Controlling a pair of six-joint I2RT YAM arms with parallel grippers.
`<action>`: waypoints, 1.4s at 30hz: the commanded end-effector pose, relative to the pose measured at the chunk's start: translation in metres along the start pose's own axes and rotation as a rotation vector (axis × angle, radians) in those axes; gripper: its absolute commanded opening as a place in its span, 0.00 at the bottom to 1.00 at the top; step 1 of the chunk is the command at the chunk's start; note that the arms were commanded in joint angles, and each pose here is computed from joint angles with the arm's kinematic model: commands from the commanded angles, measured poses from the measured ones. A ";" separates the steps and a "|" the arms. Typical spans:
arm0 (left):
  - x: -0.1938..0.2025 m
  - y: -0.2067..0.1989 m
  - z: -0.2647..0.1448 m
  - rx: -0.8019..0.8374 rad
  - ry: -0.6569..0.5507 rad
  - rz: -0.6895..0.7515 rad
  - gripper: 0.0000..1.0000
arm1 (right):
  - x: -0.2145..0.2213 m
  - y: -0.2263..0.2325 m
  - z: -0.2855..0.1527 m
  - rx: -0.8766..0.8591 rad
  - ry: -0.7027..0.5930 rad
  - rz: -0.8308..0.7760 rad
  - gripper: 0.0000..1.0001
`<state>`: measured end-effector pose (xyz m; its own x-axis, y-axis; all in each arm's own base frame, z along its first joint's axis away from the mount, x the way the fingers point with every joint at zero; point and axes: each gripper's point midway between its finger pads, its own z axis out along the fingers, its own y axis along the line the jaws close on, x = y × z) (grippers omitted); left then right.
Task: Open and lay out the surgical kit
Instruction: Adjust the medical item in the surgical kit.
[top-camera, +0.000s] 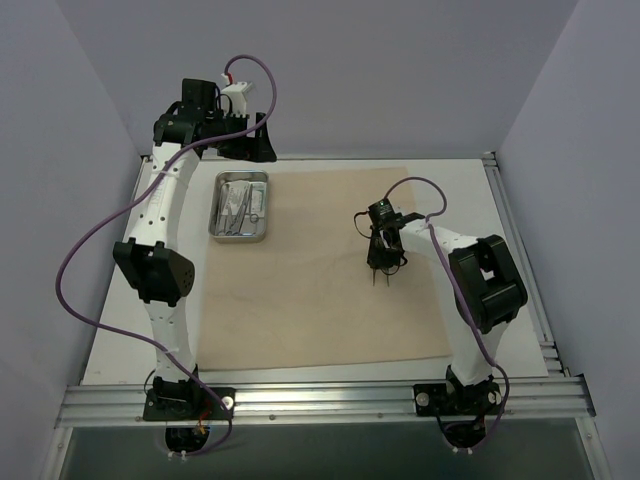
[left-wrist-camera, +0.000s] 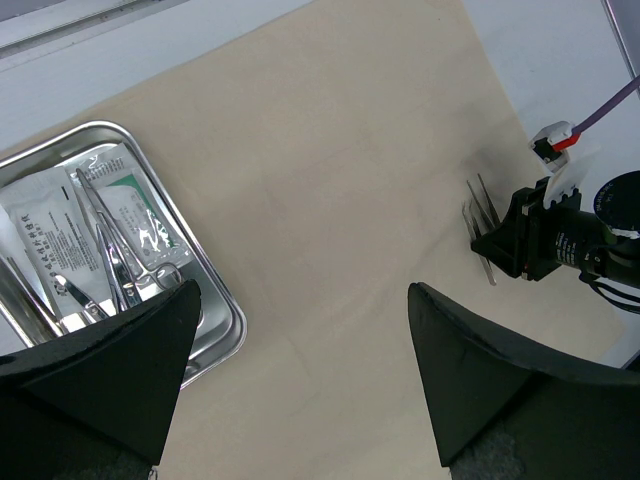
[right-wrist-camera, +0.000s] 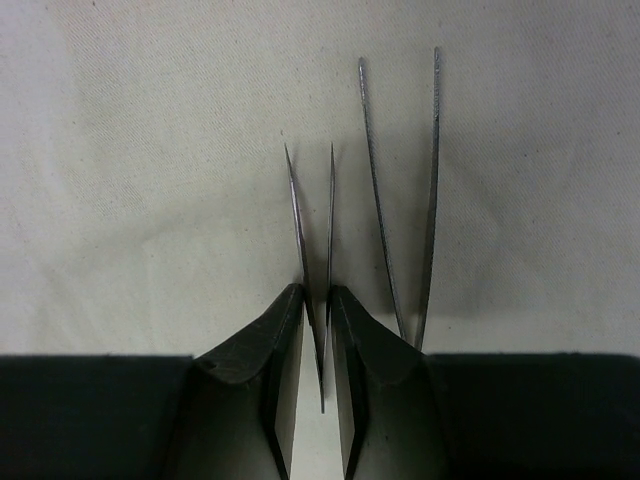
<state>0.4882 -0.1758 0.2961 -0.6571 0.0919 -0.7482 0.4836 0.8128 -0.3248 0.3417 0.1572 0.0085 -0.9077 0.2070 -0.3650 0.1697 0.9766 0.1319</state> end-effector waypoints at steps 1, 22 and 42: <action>-0.016 -0.011 -0.025 0.001 -0.061 0.045 0.94 | 0.004 -0.015 -0.004 0.049 0.019 -0.027 0.15; -0.016 -0.011 -0.025 0.003 -0.059 0.046 0.94 | 0.004 -0.013 -0.005 0.027 0.030 -0.103 0.20; 0.010 0.057 -0.008 -0.261 0.035 0.059 0.87 | -0.042 0.003 -0.081 -0.025 -0.071 -0.124 0.31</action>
<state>0.4951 -0.1548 0.2736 -0.6797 0.1196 -0.7237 0.4144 0.8767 -0.2443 0.3439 0.1555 0.0552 -0.9174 0.0883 -0.3881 0.0484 0.9926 0.1114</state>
